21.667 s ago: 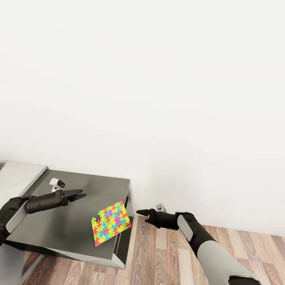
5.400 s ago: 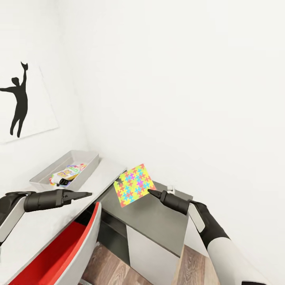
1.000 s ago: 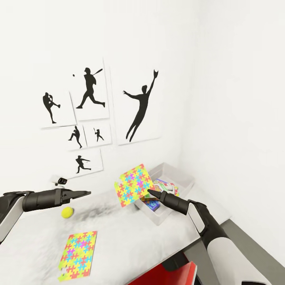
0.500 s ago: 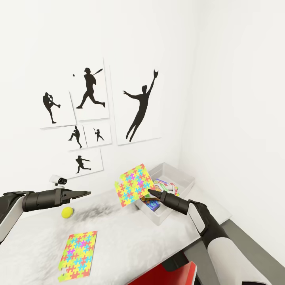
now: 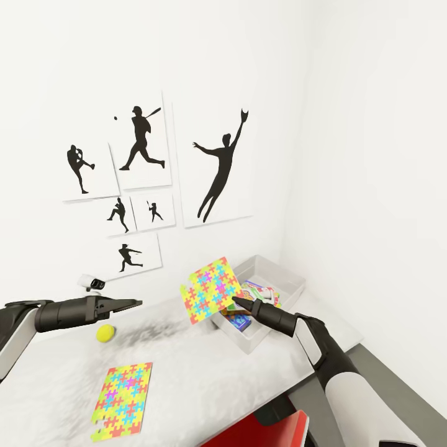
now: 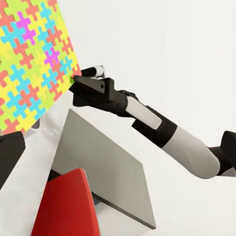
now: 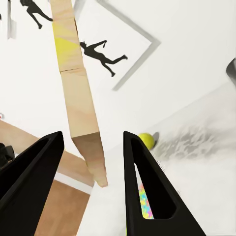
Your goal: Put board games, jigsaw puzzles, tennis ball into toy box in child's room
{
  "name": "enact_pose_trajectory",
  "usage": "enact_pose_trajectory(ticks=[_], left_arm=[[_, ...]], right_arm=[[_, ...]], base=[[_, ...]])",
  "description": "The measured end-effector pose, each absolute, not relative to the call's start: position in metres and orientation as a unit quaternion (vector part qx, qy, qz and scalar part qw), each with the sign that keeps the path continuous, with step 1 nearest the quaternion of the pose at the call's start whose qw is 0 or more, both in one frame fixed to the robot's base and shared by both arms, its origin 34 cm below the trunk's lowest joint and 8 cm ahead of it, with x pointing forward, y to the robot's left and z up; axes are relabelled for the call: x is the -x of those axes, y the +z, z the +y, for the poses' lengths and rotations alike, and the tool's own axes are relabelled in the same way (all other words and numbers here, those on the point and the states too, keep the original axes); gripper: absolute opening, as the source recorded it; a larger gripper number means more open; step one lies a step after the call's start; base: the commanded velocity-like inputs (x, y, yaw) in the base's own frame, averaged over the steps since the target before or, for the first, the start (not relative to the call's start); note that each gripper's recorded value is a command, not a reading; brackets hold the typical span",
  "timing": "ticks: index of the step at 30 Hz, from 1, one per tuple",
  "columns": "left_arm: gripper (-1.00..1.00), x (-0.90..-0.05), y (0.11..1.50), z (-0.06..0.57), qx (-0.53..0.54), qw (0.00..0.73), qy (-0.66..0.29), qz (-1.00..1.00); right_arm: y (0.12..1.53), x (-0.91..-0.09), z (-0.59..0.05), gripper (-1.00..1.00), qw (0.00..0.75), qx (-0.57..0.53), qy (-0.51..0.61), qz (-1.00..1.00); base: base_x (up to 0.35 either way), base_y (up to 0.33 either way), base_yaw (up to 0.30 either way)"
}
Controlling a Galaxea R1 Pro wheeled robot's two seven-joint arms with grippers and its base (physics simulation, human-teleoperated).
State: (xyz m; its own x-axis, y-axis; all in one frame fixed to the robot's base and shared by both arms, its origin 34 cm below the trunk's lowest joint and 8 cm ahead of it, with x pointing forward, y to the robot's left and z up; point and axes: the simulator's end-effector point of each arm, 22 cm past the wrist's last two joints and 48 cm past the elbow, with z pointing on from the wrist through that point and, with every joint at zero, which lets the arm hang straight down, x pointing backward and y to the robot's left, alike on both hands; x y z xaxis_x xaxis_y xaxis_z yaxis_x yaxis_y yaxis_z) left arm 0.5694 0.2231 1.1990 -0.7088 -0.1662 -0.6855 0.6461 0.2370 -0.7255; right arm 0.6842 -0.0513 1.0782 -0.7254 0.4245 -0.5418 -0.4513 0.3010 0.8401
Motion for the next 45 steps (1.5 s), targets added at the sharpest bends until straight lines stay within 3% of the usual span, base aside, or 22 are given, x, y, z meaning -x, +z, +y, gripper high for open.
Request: enact_pose_trajectory(ticks=[6,12,21,45], left_arm=[[1.00,-0.570,1.199,0.224,-0.169,0.342,-0.593,0.709],[1.00,-0.570,1.199,0.224,-0.169,0.342,-0.593,0.709],[1.00,-0.570,1.198,0.224,-0.168,0.342,-0.593,0.709],[1.00,-0.573,1.190,0.222,-0.162,0.334,-0.600,0.709]], right_arm=[[1.100,-0.695,-0.046,-1.00,0.327,0.003,0.600,0.730],[1.129,-0.735,-0.056,-1.00,0.337,0.001,0.548,0.765],[1.114,-0.780,-0.126,-1.00,0.324,-0.082,0.430,0.839],[1.108,-0.780,-0.166,-1.00,0.286,-0.162,0.482,0.813]], base=[[0.000,0.000,0.000],[0.000,0.000,0.000],[0.000,0.000,0.000],[0.000,0.000,0.000]])
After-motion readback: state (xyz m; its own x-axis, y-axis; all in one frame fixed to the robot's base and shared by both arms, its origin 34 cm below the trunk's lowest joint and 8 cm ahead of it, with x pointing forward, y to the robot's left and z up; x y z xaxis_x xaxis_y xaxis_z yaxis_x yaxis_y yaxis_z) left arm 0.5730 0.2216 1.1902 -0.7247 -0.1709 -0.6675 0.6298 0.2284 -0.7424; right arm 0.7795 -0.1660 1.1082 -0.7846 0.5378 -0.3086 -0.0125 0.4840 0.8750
